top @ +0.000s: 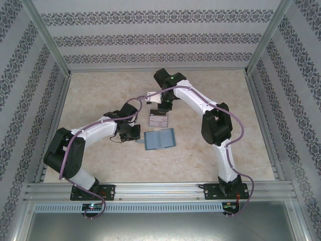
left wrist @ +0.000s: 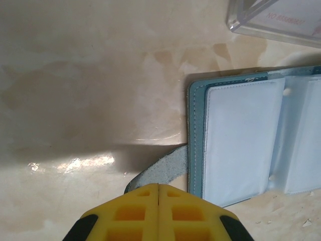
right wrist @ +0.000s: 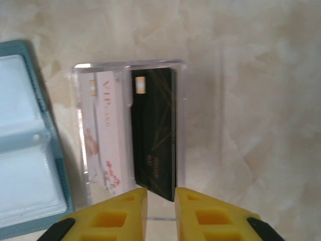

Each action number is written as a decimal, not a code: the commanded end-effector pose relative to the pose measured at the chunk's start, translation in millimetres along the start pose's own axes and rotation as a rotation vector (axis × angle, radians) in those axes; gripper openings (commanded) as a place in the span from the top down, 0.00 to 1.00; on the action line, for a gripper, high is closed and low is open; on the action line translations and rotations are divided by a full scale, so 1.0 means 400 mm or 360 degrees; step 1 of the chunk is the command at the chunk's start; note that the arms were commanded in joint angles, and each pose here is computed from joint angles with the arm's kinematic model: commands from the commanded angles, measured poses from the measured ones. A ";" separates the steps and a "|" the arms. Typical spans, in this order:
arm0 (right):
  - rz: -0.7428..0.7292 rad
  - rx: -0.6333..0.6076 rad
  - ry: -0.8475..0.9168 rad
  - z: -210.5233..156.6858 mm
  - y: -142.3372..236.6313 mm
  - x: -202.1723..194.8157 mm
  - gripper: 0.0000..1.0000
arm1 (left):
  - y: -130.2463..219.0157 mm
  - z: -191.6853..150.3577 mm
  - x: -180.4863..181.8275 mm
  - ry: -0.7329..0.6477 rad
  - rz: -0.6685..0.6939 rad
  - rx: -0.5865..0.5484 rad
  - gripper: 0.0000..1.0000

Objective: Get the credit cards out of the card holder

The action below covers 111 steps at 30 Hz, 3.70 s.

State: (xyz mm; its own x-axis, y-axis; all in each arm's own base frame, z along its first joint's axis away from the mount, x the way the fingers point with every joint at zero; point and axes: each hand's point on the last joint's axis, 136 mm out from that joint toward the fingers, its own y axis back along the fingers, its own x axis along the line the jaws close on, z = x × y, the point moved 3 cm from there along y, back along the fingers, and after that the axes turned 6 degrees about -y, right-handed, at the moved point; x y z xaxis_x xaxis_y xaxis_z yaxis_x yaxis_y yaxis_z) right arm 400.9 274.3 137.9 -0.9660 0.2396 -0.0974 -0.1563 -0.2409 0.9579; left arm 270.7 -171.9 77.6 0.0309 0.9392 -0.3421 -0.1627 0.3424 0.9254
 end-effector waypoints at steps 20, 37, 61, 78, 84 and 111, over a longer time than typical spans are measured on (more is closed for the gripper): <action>-0.0495 -0.0147 -0.0412 -0.100 0.114 -0.010 0.02 | 0.047 0.066 0.028 -0.0071 0.0121 -0.0186 0.29; -0.0780 -0.0455 -0.1224 -0.406 0.132 -0.028 0.02 | 0.137 0.161 0.209 -0.0074 0.0575 -0.0615 0.00; -0.1359 -0.1212 -0.1925 -0.682 0.178 -0.074 0.02 | 0.226 0.271 0.486 -0.0082 0.0760 -0.1498 0.00; -0.1383 -0.1286 -0.1866 -0.679 0.122 -0.081 0.02 | 0.213 0.278 0.463 -0.0226 0.0528 -0.1604 0.00; -0.1382 -0.1286 -0.1867 -0.678 0.121 -0.081 0.02 | 0.219 0.262 0.456 -0.0260 0.0525 -0.1673 0.00; -0.1349 -0.1287 -0.1812 -0.663 0.115 -0.076 0.02 | 0.170 0.263 0.437 -0.0348 0.0727 -0.1673 0.00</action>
State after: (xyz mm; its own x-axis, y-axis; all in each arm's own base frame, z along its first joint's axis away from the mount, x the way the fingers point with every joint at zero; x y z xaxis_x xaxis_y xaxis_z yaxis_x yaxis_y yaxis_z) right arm 368.6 1.1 112.1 0.0683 0.9929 0.0975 -0.9406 0.0315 0.3380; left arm 362.6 21.9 87.2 -0.1015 0.9892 0.1061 -0.9175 -0.1343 0.3745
